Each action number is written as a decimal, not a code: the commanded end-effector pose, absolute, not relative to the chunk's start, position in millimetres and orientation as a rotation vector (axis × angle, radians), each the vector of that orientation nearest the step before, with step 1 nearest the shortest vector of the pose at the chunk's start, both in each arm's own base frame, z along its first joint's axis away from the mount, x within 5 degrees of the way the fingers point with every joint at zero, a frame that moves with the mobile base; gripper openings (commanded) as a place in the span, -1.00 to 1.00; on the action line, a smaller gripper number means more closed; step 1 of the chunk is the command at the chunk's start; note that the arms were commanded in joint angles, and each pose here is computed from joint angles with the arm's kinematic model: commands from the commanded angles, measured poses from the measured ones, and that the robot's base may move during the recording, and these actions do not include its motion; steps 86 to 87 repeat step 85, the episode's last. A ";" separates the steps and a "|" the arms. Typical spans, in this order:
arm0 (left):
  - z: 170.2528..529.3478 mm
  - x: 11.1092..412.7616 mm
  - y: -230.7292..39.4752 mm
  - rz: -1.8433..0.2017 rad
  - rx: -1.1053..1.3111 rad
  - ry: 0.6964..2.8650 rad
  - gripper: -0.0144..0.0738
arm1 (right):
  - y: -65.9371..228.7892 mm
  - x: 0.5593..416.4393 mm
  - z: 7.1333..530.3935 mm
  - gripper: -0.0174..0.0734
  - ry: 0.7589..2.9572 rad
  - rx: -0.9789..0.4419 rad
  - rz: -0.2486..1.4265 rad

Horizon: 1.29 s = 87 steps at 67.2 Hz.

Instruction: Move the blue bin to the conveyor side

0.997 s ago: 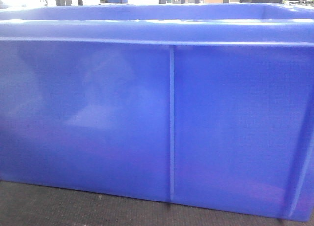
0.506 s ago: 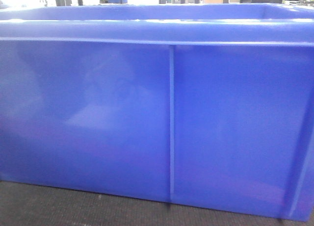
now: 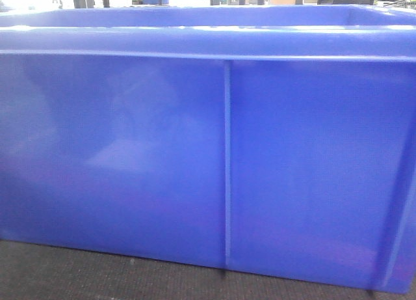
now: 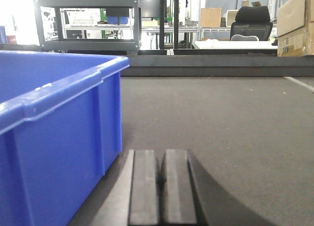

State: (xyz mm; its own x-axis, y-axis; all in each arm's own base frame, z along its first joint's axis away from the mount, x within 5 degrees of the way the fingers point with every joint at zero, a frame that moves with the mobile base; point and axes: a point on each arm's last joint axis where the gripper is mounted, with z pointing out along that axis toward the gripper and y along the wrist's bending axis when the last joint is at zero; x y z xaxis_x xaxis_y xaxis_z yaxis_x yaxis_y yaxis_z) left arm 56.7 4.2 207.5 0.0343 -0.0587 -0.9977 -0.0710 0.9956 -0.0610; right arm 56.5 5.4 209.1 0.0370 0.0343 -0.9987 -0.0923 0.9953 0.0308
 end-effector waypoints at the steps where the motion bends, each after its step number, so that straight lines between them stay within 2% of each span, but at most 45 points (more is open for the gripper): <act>1: 209.6 56.2 4.4 0.011 -0.106 1.519 -0.66 | 4.9 56.2 209.7 -0.77 1.521 -0.069 0.062; 87: 209.6 56.2 4.4 0.011 -0.106 1.519 -0.66 | 2.6 56.4 208.5 -0.77 1.535 -0.037 0.027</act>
